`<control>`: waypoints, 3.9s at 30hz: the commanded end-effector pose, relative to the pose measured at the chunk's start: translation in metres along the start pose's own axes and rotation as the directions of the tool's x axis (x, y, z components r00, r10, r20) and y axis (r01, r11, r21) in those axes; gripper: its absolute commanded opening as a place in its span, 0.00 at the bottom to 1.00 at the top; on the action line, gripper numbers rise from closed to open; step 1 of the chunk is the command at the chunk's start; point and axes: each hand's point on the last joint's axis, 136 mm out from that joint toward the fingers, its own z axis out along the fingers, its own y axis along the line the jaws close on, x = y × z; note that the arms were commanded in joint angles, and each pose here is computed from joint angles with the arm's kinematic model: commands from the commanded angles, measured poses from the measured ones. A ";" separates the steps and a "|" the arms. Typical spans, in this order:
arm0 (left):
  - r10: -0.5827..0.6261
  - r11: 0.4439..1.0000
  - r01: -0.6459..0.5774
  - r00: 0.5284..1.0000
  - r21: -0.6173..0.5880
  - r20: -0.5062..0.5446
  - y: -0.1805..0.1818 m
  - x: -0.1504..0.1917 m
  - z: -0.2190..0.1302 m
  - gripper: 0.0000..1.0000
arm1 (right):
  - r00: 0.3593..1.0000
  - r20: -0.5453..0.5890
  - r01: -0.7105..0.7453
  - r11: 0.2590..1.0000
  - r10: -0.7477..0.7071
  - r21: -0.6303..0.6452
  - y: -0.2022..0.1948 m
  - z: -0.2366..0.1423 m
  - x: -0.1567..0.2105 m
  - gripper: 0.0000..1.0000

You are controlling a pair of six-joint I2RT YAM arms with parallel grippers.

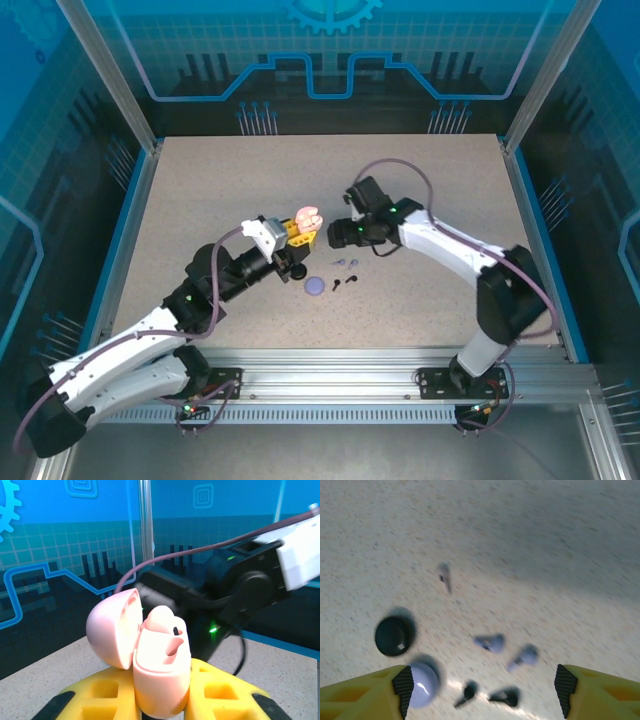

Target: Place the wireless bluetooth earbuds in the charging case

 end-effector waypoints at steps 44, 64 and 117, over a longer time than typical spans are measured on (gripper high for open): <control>-0.010 1.000 0.010 1.000 -0.030 0.011 0.003 -0.026 -0.019 0.18 | 0.936 -0.329 0.194 0.963 -0.125 0.187 0.039 0.148 0.018 0.38; -0.011 0.999 0.011 1.000 -0.033 -0.009 0.003 -0.019 -0.017 0.18 | 0.961 -0.243 0.174 0.975 -0.136 0.140 0.041 0.125 0.008 0.24; -0.091 0.979 0.094 0.995 0.181 -0.027 -0.035 0.039 0.079 0.17 | 0.773 0.624 0.372 0.880 -0.118 -0.295 0.092 -0.234 -0.024 0.22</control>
